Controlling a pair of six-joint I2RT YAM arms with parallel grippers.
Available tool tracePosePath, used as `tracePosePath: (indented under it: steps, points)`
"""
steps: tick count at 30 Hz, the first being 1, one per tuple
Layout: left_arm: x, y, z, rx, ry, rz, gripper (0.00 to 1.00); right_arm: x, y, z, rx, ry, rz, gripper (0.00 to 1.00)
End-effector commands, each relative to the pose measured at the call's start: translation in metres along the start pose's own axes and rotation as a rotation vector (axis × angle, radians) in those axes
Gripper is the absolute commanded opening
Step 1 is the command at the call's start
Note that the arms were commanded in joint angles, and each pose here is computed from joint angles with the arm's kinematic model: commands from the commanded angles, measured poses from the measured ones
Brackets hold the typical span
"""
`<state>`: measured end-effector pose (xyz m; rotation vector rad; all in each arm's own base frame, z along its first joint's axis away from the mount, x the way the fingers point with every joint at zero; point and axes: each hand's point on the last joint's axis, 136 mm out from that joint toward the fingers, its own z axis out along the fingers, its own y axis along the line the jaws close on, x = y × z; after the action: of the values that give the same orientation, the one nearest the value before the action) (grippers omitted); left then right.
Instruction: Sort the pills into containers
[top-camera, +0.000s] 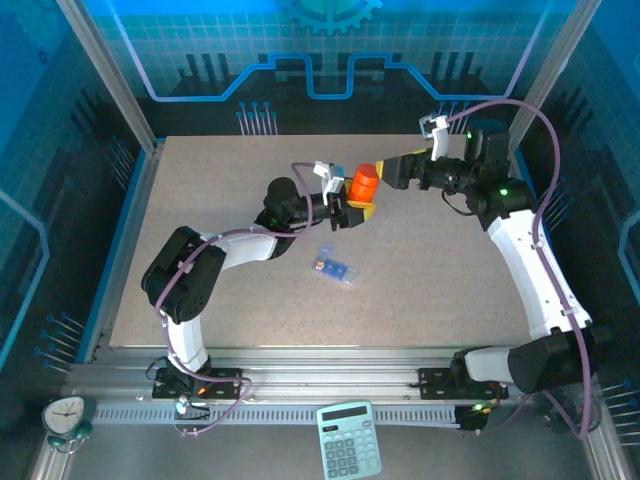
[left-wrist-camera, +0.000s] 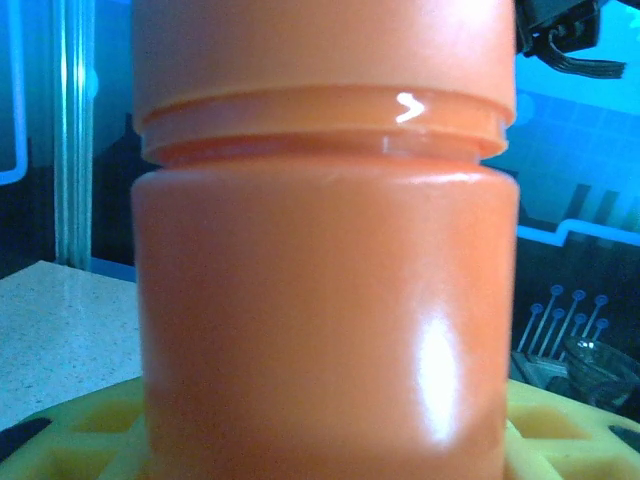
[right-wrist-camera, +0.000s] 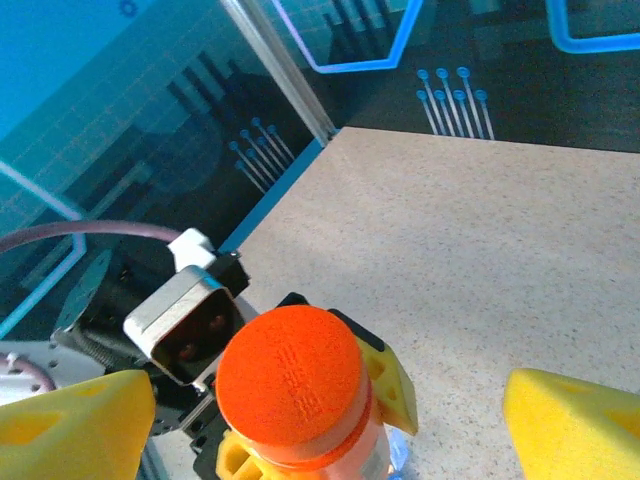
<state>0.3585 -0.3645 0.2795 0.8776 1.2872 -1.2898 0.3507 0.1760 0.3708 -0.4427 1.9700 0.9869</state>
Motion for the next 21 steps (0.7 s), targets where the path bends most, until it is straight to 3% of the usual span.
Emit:
tracePosePath:
  steps: [1, 14, 21]
  points:
    - [-0.028, -0.021, 0.002, 0.107, -0.027, 0.032, 0.1, 0.006, 0.016, 0.0, -0.114, 0.063, -0.067, 0.91]
    - [-0.027, -0.026, 0.004, 0.152, -0.003, 0.002, 0.1, 0.024, 0.025, 0.026, -0.14, 0.188, -0.094, 0.88]
    - [-0.025, -0.025, 0.005, 0.153, -0.001, -0.004, 0.1, 0.026, 0.02, 0.028, -0.127, 0.189, -0.083, 0.73]
